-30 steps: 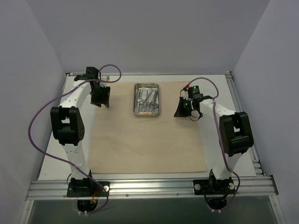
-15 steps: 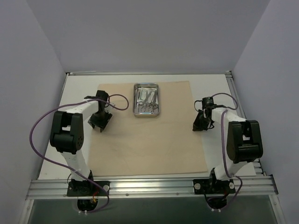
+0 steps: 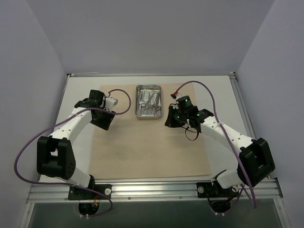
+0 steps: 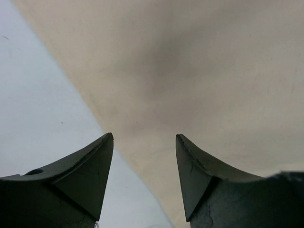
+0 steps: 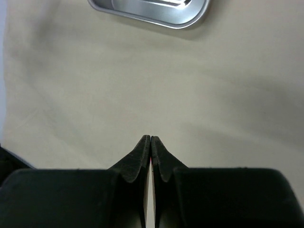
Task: Open and lay out the surgical kit
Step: Smooth out the surgical kit at the center of the board.
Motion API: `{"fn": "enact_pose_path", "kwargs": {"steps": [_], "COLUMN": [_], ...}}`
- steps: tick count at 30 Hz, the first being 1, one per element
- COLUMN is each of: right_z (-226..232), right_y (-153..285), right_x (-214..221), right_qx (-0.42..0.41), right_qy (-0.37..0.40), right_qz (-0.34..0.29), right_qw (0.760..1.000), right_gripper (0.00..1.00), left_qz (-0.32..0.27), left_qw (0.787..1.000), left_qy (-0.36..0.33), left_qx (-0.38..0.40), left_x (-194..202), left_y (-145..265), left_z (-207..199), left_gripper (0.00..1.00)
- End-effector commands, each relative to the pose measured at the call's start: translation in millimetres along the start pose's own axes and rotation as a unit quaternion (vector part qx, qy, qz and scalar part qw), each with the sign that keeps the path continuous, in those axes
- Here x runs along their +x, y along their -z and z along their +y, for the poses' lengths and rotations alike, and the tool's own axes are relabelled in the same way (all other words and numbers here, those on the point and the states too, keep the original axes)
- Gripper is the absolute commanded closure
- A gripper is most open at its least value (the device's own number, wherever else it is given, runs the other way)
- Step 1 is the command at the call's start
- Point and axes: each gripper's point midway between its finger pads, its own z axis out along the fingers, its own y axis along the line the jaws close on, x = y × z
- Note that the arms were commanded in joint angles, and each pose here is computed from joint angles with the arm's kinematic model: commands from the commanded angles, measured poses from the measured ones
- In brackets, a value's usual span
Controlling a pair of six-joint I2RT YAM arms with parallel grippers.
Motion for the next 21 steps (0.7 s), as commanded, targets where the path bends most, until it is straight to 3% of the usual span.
{"fn": "enact_pose_path", "kwargs": {"steps": [1, 9, 16, 21], "right_z": [-4.8, -76.4, -132.2, -115.1], "right_y": [-24.8, -44.9, 0.1, 13.2], "right_x": [32.5, 117.9, 105.9, 42.3], "right_qx": [-0.003, 0.122, 0.177, 0.144], "right_qy": [0.009, -0.051, -0.174, -0.142], "right_qz": [0.055, 0.196, 0.148, 0.096], "right_qw": [0.998, 0.972, 0.957, 0.975], "right_gripper": [1.0, 1.0, 1.0, 1.0], "left_qz": [0.071, 0.129, 0.13, 0.102], "left_qw": [0.997, 0.982, 0.982, 0.991], "left_qy": [-0.03, -0.073, -0.065, -0.052], "left_qx": [-0.017, -0.117, -0.12, -0.069], "left_x": [39.9, 61.0, 65.8, 45.5], "left_y": [-28.0, -57.9, -56.9, -39.3], "left_z": [-6.4, 25.7, 24.6, 9.0], "left_gripper": [0.36, 0.36, 0.35, 0.33]}}
